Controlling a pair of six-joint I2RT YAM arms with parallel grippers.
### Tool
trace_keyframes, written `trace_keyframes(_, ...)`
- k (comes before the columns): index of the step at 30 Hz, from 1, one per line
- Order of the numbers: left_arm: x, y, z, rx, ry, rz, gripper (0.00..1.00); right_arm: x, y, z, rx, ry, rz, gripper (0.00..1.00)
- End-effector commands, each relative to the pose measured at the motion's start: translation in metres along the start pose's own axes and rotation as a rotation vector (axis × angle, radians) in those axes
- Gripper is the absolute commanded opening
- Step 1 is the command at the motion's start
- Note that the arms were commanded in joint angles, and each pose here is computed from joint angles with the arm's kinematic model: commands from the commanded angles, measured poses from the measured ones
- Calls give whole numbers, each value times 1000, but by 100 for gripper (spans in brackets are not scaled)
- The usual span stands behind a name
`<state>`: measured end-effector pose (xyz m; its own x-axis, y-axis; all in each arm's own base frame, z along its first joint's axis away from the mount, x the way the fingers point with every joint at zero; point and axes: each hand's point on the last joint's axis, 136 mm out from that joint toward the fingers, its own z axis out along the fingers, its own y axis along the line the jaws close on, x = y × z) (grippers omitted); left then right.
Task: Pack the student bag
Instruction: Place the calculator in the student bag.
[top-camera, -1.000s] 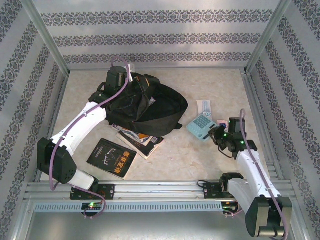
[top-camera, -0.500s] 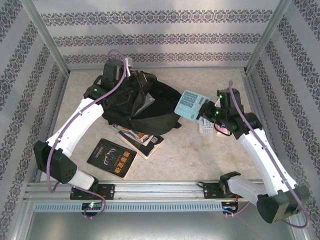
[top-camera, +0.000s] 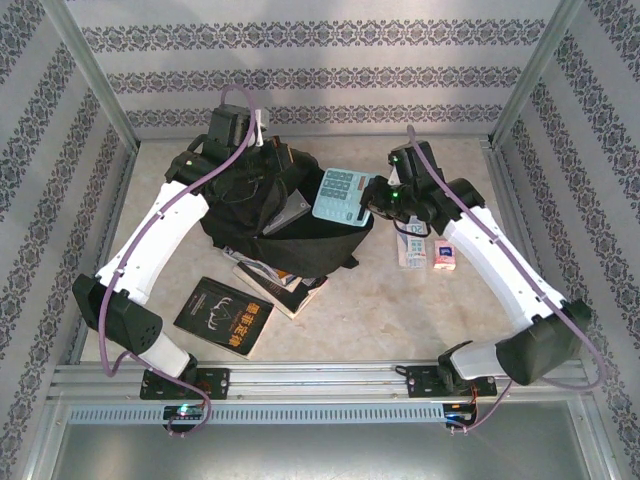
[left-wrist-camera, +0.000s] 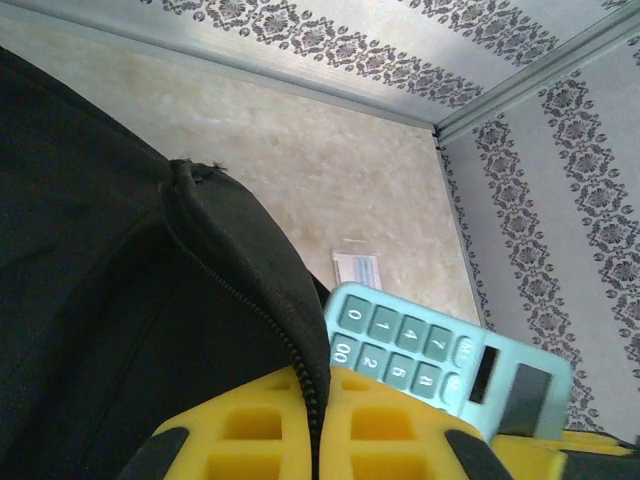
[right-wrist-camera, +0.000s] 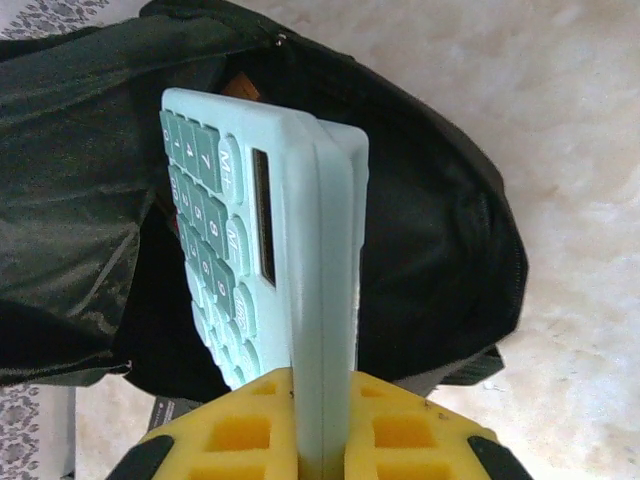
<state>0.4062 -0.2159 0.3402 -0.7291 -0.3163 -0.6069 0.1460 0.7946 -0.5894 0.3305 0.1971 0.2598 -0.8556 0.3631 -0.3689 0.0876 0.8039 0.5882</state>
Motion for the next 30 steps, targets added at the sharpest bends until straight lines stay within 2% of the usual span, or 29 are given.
trace_keyframes(1,-34,-34,-22,122,-138,21,0,12,10,34,-55,90,179,0)
trace_keyframes(5,-41,-43,-19,149,-138,19,0,16,18,58,-119,131,272,0)
trace_keyframes(8,-45,-50,-15,176,-140,24,0,11,22,73,-154,145,279,0)
trace_keyframes(14,-44,-68,-4,228,-71,43,0,-10,43,111,-246,162,301,0)
trace_keyframes(22,-46,-105,10,306,1,74,0,-36,52,160,-290,104,385,0)
trace_keyframes(30,-44,-143,29,393,83,102,0,-63,63,191,-348,41,457,0)
